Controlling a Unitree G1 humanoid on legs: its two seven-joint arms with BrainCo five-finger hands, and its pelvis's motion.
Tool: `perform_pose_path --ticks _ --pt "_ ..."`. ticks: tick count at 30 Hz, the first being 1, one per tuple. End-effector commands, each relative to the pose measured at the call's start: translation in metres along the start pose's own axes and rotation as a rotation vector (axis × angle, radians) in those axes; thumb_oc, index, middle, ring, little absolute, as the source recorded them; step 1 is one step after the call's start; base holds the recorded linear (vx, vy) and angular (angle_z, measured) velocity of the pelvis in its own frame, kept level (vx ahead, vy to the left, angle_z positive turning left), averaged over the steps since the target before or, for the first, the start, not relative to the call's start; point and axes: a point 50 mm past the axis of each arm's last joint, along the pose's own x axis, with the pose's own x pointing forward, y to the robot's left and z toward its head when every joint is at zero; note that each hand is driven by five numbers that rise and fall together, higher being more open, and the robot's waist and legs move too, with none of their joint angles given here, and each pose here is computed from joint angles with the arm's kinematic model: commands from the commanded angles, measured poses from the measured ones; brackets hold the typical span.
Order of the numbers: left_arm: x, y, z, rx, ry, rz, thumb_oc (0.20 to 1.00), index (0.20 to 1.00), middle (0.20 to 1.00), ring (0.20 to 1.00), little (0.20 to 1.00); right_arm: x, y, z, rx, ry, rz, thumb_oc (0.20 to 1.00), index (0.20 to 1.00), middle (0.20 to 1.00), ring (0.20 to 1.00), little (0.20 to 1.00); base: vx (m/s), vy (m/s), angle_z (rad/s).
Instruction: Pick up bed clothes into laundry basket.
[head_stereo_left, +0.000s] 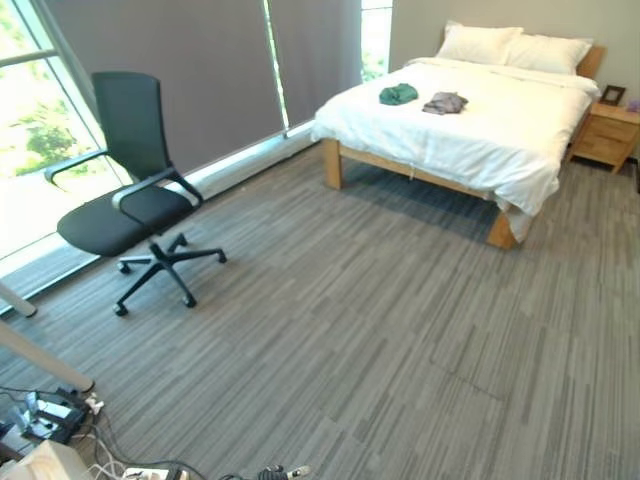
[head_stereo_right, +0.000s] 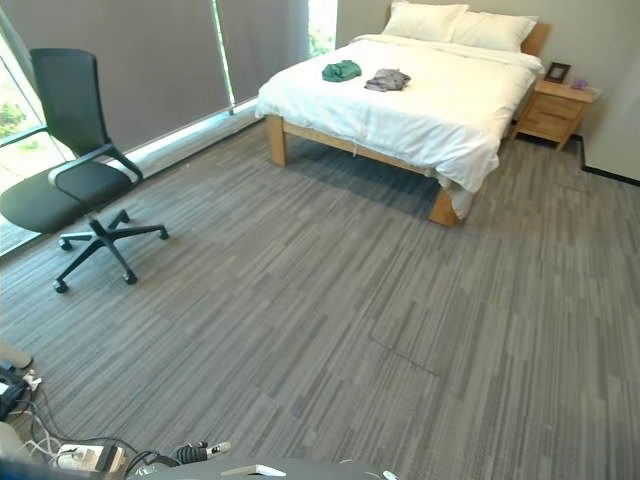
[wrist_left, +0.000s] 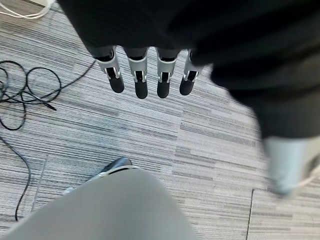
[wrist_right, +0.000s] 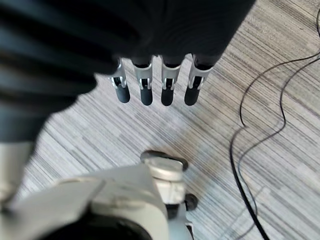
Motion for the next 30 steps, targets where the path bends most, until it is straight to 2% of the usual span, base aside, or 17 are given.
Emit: perform_pose_path --ticks 1,9,11,13,15,18,21,23,24,30 --pt "0.003 -0.019 0.021 0.064 -0.055 -0.056 1.0 1.0 1.0 1.0 1.0 -0.001 -0.003 -0.002 -0.018 0.029 0.008 1.0 1.0 1.0 1.0 1.0 0.0 0.0 0.0" --pt "0.003 -0.017 0.018 0.024 -0.046 -0.046 1.0 1.0 1.0 1.0 1.0 -0.001 -0.004 -0.004 0.024 0.029 0.001 1.0 1.0 1.0 1.0 1.0 0.0 0.0 0.0" --pt "0.003 -0.013 0.017 -0.064 -0.043 -0.026 1.0 1.0 1.0 1.0 1.0 -0.002 -0.008 -0.006 0.12 0.023 -0.013 1.0 1.0 1.0 1.0 1.0 0.0 0.0 0.0" --pt "0.003 -0.001 0.037 -0.151 -0.128 0.012 1.0 1.0 1.0 1.0 1.0 -0.003 -0.02 0.004 0.256 -0.044 -0.066 1.0 1.0 1.0 1.0 1.0 0.0 0.0 0.0" --pt "0.002 0.007 0.048 -0.163 -0.174 0.033 1.0 1.0 1.0 1.0 1.0 -0.003 -0.026 0.014 0.308 -0.097 -0.09 1.0 1.0 1.0 1.0 1.0 0.0 0.0 0.0" --pt "-0.018 0.043 0.102 -0.228 -0.485 0.115 1.0 1.0 1.0 1.0 1.0 -0.022 -0.039 0.081 0.371 -0.497 -0.085 1.0 1.0 1.0 1.0 1.0 -0.02 0.003 0.0" --pt "-0.043 0.064 0.128 -0.295 -0.69 0.174 1.0 1.0 1.0 1.0 1.0 -0.061 -0.055 0.124 0.259 -0.788 -0.139 1.0 1.0 1.0 1.0 1.0 0.0 0.006 -0.01" --pt "-0.049 0.067 0.134 -0.293 -0.731 0.176 1.0 1.0 1.0 1.0 1.0 -0.065 -0.059 0.127 0.25 -0.815 -0.164 1.0 1.0 1.0 1.0 1.0 0.0 0.0 0.0" --pt "-0.067 0.076 0.15 -0.308 -0.85 0.196 1.0 1.0 1.0 1.0 1.0 -0.084 -0.062 0.147 0.208 -0.931 -0.175 1.0 1.0 1.0 1.0 1.0 0.0 0.0 0.0" --pt "-0.105 0.089 0.183 -0.304 -1.074 0.249 1.0 1.0 1.0 1.0 1.0 -0.131 -0.055 0.185 0.134 -1.208 -0.181 1.0 1.0 1.0 1.0 1.0 0.0 0.0 0.0"
